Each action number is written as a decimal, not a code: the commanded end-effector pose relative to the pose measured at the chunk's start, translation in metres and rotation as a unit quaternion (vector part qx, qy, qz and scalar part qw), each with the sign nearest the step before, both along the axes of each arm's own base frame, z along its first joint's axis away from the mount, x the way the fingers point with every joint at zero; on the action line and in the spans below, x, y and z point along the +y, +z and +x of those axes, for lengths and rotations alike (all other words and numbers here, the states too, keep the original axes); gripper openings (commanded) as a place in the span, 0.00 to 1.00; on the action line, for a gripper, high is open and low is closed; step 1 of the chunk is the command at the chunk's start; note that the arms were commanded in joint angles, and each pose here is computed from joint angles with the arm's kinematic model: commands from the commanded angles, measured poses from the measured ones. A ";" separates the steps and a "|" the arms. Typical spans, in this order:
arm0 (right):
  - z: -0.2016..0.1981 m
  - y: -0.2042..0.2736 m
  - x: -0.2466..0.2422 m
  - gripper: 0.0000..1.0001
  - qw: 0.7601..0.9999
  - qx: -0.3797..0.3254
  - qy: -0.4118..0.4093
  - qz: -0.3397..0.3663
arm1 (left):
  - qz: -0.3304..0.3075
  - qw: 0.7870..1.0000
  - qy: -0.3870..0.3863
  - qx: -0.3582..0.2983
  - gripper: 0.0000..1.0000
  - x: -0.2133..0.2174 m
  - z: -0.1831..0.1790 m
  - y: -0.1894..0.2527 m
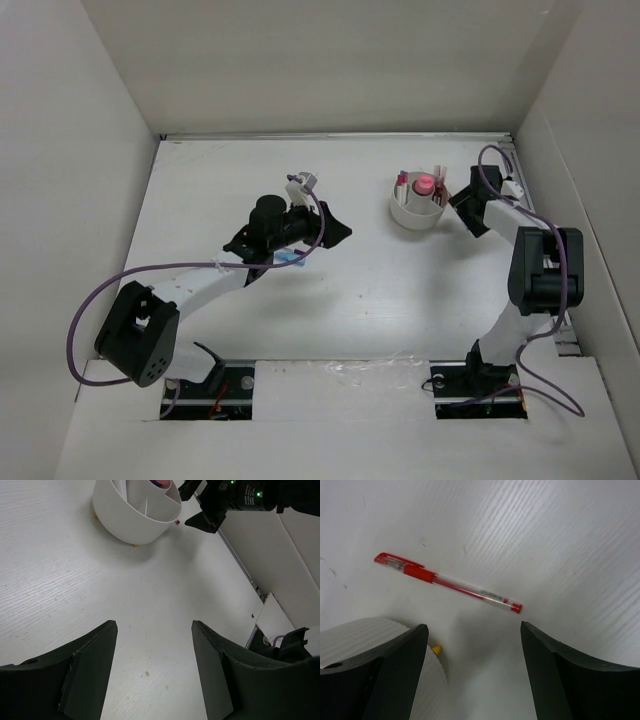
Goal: Sort the stationery into containers
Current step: Pick up the pen from the center of the board.
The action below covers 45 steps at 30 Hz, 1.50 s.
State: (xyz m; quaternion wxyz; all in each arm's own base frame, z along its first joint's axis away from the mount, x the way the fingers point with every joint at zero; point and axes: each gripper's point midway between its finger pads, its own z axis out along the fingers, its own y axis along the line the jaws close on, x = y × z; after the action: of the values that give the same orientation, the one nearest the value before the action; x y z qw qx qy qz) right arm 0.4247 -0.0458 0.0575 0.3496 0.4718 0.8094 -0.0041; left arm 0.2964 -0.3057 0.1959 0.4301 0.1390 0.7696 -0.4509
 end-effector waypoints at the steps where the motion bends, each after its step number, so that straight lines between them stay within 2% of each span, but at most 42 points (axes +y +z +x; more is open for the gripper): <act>1: 0.025 0.018 -0.005 0.81 1.000 -0.014 0.011 -0.010 | -0.023 0.999 -0.011 -0.025 0.58 -0.003 -0.005 0.019; 11: 0.028 0.010 -0.016 0.82 1.000 -0.005 -0.004 -0.023 | -0.018 1.000 -0.011 -0.017 0.58 -0.004 -0.003 0.011; 15: 0.033 0.005 -0.005 0.68 1.000 0.008 0.020 0.002 | -0.018 1.000 -0.011 -0.017 0.58 -0.004 -0.003 0.011; 18: 0.034 0.003 -0.001 0.62 0.999 0.011 0.029 0.020 | -0.017 1.000 -0.006 -0.017 0.58 -0.003 -0.001 0.011; 19: 0.033 -0.001 -0.005 0.56 0.999 0.016 0.024 0.021 | -0.017 1.000 -0.006 -0.017 0.58 -0.003 -0.001 0.011; 21: 0.031 -0.003 -0.009 0.51 0.999 0.019 0.017 0.028 | -0.017 1.000 -0.006 -0.017 0.58 -0.003 -0.001 0.011; 28: 0.017 0.007 -0.030 0.51 1.000 0.007 -0.027 0.000 | -0.017 1.000 -0.006 -0.017 0.58 -0.003 -0.001 0.011; 32: 0.011 -0.004 -0.029 0.51 0.999 0.031 -0.021 0.010 | -0.019 1.000 -0.006 -0.021 0.57 -0.003 -0.002 0.014; 40: 0.006 -0.011 -0.014 0.34 0.998 0.053 0.017 0.039 | -0.021 0.999 -0.002 -0.033 0.57 -0.001 -0.002 0.021; 45: 0.002 -0.010 0.000 0.33 0.996 0.048 0.042 0.066 | -0.021 0.999 -0.002 -0.033 0.57 0.000 -0.003 0.023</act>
State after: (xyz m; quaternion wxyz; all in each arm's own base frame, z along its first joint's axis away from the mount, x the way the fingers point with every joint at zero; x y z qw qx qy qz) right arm 0.4276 -0.0533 0.0350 0.2757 0.4692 0.8388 0.0147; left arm 0.2969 -0.3055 0.1960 0.4301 0.1358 0.7703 -0.4508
